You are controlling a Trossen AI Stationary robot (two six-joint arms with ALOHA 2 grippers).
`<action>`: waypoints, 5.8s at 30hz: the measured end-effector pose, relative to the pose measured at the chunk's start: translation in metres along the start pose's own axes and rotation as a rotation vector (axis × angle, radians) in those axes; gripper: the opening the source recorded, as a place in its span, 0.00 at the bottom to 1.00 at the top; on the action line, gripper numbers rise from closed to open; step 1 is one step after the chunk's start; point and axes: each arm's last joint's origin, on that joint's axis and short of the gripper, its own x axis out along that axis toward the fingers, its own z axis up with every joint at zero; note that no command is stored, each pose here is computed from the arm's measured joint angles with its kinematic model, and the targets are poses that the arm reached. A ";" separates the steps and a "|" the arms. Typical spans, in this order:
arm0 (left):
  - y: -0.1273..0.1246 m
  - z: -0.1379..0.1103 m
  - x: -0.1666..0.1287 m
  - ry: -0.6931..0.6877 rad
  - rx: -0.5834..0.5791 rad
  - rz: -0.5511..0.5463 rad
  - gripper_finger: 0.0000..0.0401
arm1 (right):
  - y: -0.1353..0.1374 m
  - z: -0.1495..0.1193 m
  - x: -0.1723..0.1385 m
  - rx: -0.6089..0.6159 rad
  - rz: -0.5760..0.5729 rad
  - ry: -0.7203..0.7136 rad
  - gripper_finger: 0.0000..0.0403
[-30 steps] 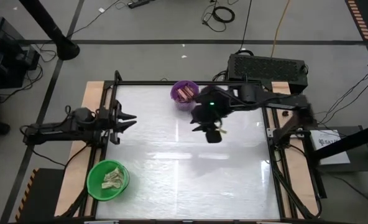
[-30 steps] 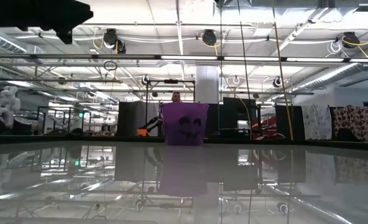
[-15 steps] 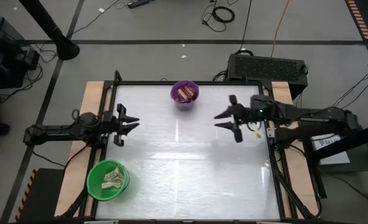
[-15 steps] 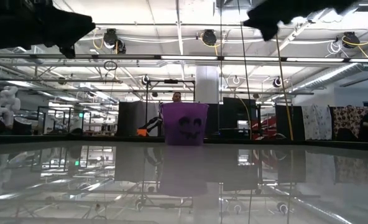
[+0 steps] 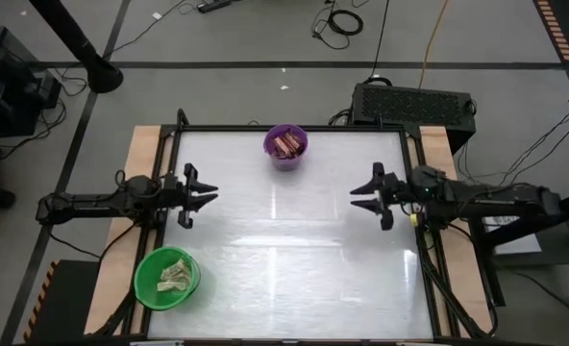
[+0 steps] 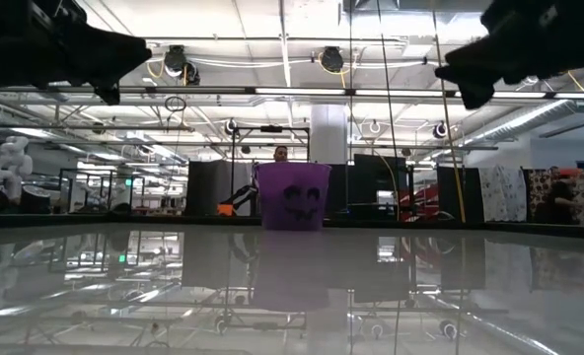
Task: Sort candy by brand, put in halloween buckets
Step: Return to Home Position
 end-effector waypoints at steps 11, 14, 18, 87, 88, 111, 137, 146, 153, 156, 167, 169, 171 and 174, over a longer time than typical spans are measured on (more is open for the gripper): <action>0.000 -0.001 0.000 0.007 -0.025 -0.010 0.24 | -0.005 -0.049 -0.007 0.040 0.009 -0.088 0.33; 0.000 -0.001 0.000 0.007 -0.018 -0.010 0.24 | -0.005 -0.056 -0.008 0.036 0.008 -0.083 0.33; 0.000 -0.001 0.000 0.007 0.003 -0.010 0.24 | -0.006 -0.064 -0.008 0.033 0.006 -0.065 0.33; 0.000 -0.004 0.000 0.038 0.026 0.003 0.24 | -0.011 -0.073 -0.012 -0.033 -0.152 -0.037 0.33; 0.000 -0.004 0.000 0.038 0.025 0.003 0.24 | -0.011 -0.073 -0.012 -0.033 -0.152 -0.037 0.33; 0.000 -0.004 0.000 0.038 0.025 0.003 0.24 | -0.011 -0.073 -0.012 -0.033 -0.152 -0.037 0.33; 0.000 -0.004 0.000 0.038 0.025 0.002 0.24 | -0.011 -0.073 -0.012 -0.033 -0.152 -0.037 0.33; 0.000 -0.004 0.000 0.037 0.026 0.003 0.24 | -0.011 -0.073 -0.012 -0.033 -0.152 -0.037 0.33; 0.000 -0.004 0.000 0.037 0.025 0.002 0.24 | -0.011 -0.073 -0.012 -0.033 -0.152 -0.037 0.33; 0.000 -0.004 0.000 0.037 0.025 0.003 0.24 | -0.011 -0.073 -0.012 -0.033 -0.152 -0.037 0.33; 0.000 -0.004 0.000 0.037 0.025 0.002 0.24 | -0.011 -0.073 -0.012 -0.033 -0.153 -0.037 0.33; 0.000 -0.004 0.000 0.037 0.025 0.003 0.24 | -0.011 -0.073 -0.012 -0.033 -0.152 -0.037 0.33; 0.000 -0.004 0.000 0.037 0.025 0.003 0.24 | -0.011 -0.073 -0.012 -0.033 -0.153 -0.037 0.33; 0.000 -0.004 0.000 0.038 0.025 0.002 0.24 | -0.011 -0.073 -0.012 -0.033 -0.152 -0.037 0.33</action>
